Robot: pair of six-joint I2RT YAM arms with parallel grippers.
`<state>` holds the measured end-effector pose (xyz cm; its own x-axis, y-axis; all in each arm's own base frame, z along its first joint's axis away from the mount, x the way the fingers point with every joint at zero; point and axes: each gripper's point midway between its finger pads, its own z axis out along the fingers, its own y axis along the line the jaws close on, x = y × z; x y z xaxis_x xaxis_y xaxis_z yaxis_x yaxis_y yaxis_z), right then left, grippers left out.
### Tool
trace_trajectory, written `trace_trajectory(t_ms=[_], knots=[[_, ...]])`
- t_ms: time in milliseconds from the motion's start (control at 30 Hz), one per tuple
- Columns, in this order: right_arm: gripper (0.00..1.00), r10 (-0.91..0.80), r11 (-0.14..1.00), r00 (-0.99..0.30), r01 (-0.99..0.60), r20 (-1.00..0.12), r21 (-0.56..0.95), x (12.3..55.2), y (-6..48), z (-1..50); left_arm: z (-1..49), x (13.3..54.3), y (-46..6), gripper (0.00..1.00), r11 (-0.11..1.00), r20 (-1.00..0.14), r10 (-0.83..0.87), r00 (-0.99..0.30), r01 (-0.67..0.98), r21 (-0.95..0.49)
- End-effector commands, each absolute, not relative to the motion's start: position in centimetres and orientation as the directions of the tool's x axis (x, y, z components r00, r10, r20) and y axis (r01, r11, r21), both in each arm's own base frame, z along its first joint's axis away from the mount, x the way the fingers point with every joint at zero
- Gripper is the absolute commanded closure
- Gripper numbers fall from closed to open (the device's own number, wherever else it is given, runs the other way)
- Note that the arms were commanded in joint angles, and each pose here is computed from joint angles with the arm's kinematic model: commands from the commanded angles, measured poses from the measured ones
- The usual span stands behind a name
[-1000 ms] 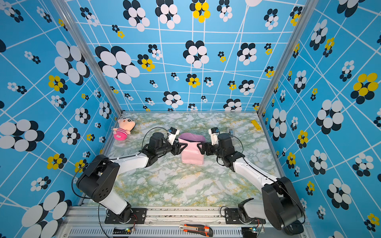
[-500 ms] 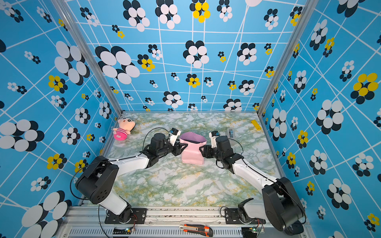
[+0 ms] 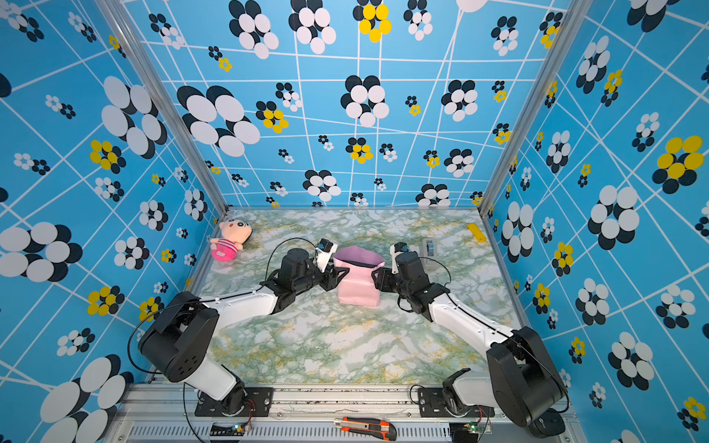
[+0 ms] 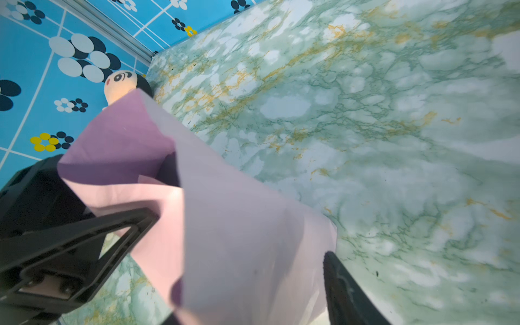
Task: Wrap a gift box in wrapping paper
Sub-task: Fold the wrapping paper for the gift box.
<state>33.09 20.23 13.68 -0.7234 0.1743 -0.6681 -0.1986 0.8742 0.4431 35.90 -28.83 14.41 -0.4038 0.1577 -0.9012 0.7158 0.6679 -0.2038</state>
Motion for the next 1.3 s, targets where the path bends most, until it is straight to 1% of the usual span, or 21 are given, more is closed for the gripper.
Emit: trace_trajectory(t_ms=[0, 33, 133, 267, 333, 367, 467, 533, 567, 667, 767, 867, 967, 1100, 1267], knots=[[0.43, 0.15, 0.921, -0.715, -0.15, -0.683, 0.359, 32.4, 19.0, 13.2, 9.1, 34.5, -26.8, 0.44, 0.727, -0.805, 0.269, -0.528, 0.659, -0.189], [0.44, 0.15, 0.925, -0.707, -0.147, -0.691, 0.352, 32.3, 18.8, 13.2, 9.1, 34.4, -26.8, 0.44, 0.728, -0.805, 0.269, -0.528, 0.659, -0.189], [0.51, 0.152, 0.937, -0.69, -0.128, -0.707, 0.326, 32.1, 18.3, 12.7, 9.0, 34.4, -26.7, 0.44, 0.732, -0.804, 0.271, -0.529, 0.656, -0.185], [0.63, 0.174, 0.936, -0.68, -0.111, -0.713, 0.334, 31.9, 17.9, 12.2, 9.0, 34.4, -26.7, 0.44, 0.733, -0.803, 0.271, -0.53, 0.654, -0.185], [0.66, 0.179, 0.939, -0.678, -0.098, -0.713, 0.329, 31.9, 17.7, 12.0, 8.9, 34.4, -26.6, 0.44, 0.735, -0.802, 0.27, -0.533, 0.653, -0.186], [0.64, 0.182, 0.934, -0.678, -0.107, -0.712, 0.34, 31.9, 17.9, 12.1, 9.0, 34.4, -26.6, 0.44, 0.735, -0.802, 0.27, -0.533, 0.652, -0.186], [0.49, 0.171, 0.911, -0.662, -0.177, -0.73, 0.373, 31.6, 19.3, 13.2, 9.1, 34.5, -26.5, 0.44, 0.737, -0.803, 0.273, -0.53, 0.651, -0.179], [0.48, 0.171, 0.9, -0.643, -0.206, -0.747, 0.383, 31.4, 19.6, 13.8, 9.1, 34.5, -26.5, 0.44, 0.739, -0.804, 0.274, -0.528, 0.651, -0.176], [0.5, 0.174, 0.9, -0.638, -0.205, -0.75, 0.384, 31.3, 19.5, 13.8, 9.1, 34.5, -26.5, 0.44, 0.739, -0.804, 0.275, -0.528, 0.65, -0.175], [0.59, 0.18, 0.904, -0.631, -0.196, -0.755, 0.38, 31.2, 19.2, 13.7, 9.1, 34.5, -26.5, 0.44, 0.74, -0.803, 0.273, -0.53, 0.649, -0.177], [0.71, 0.159, 0.904, -0.62, -0.221, -0.769, 0.365, 31.1, 19.4, 14.2, 9.0, 34.5, -26.5, 0.44, 0.74, -0.802, 0.272, -0.532, 0.648, -0.179], [0.79, 0.136, 0.906, -0.614, -0.24, -0.777, 0.349, 31.1, 19.7, 14.7, 9.1, 34.5, -26.5, 0.44, 0.741, -0.803, 0.272, -0.531, 0.648, -0.177], [0.81, 0.107, 0.908, -0.612, -0.261, -0.784, 0.328, 31.1, 20.2, 14.9, 9.1, 34.6, -26.5, 0.44, 0.74, -0.803, 0.274, -0.529, 0.649, -0.175], [0.86, 0.055, 0.92, -0.605, -0.277, -0.794, 0.276, 31.0, 20.6, 15.1, 9.0, 34.6, -26.6, 0.44, 0.74, -0.802, 0.276, -0.53, 0.65, -0.174], [0.86, -0.024, 0.931, -0.583, -0.31, -0.812, 0.195, 31.0, 21.6, 15.5, 8.9, 34.5, -26.5, 0.44, 0.741, -0.801, 0.277, -0.531, 0.649, -0.174]])
